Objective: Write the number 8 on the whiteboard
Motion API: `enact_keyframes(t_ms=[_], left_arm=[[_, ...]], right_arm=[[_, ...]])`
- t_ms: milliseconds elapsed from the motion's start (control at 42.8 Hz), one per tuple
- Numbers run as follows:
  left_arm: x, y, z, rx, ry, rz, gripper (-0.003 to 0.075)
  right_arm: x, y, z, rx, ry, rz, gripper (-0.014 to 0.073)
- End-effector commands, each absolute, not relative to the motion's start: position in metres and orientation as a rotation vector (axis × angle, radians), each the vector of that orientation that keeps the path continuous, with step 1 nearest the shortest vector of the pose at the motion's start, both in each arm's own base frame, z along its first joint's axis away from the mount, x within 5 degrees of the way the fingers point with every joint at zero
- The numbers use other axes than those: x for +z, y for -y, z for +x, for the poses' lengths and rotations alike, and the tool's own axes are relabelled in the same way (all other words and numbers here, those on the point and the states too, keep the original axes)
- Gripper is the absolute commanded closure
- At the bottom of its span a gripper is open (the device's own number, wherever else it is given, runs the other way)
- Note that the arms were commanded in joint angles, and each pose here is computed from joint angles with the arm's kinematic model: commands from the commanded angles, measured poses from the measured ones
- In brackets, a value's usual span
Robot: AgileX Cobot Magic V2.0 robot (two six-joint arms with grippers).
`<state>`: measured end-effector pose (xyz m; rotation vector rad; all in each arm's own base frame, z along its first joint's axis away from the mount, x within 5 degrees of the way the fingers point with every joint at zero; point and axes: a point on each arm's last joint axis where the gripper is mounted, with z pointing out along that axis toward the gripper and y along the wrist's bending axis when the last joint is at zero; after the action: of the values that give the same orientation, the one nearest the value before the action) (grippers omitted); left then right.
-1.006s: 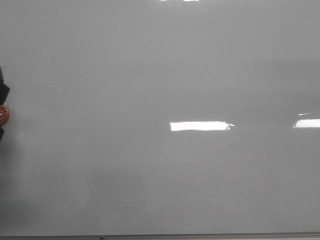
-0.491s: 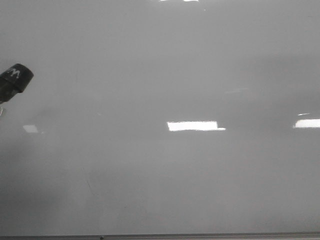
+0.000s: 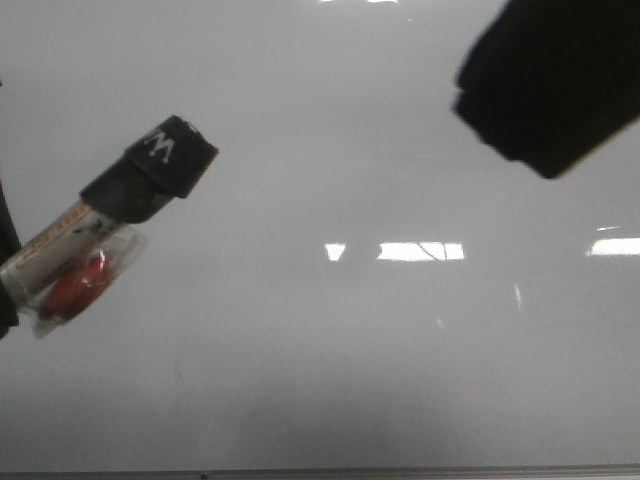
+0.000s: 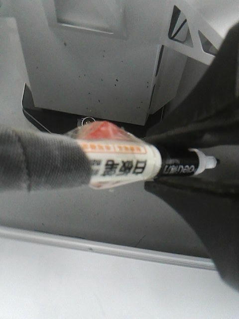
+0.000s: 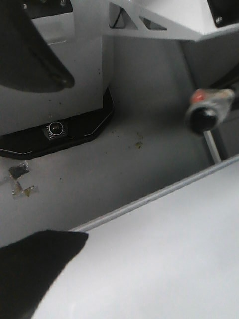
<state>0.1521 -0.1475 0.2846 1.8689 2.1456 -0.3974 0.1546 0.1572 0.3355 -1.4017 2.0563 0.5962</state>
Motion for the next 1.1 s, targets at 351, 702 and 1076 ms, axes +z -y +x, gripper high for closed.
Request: enact_keyframes(t_ms=[351, 702, 1076], left_arm=[[0.300, 0.158, 0.145, -0.429, -2.030, 1.869, 0.0741], [0.300, 0.158, 0.145, -0.429, -2.030, 1.869, 0.0741], [0.300, 0.158, 0.145, -0.429, -2.030, 1.869, 0.0741]], right_arm=[[0.345, -0.251, 0.170, 0.733, -1.911, -1.697, 0.0004], [0.334, -0.272, 0.180, 0.766, -1.960, -1.800, 0.0209], [0.333, -0.278, 0.184, 0.784, -1.983, -1.839, 0.0463]])
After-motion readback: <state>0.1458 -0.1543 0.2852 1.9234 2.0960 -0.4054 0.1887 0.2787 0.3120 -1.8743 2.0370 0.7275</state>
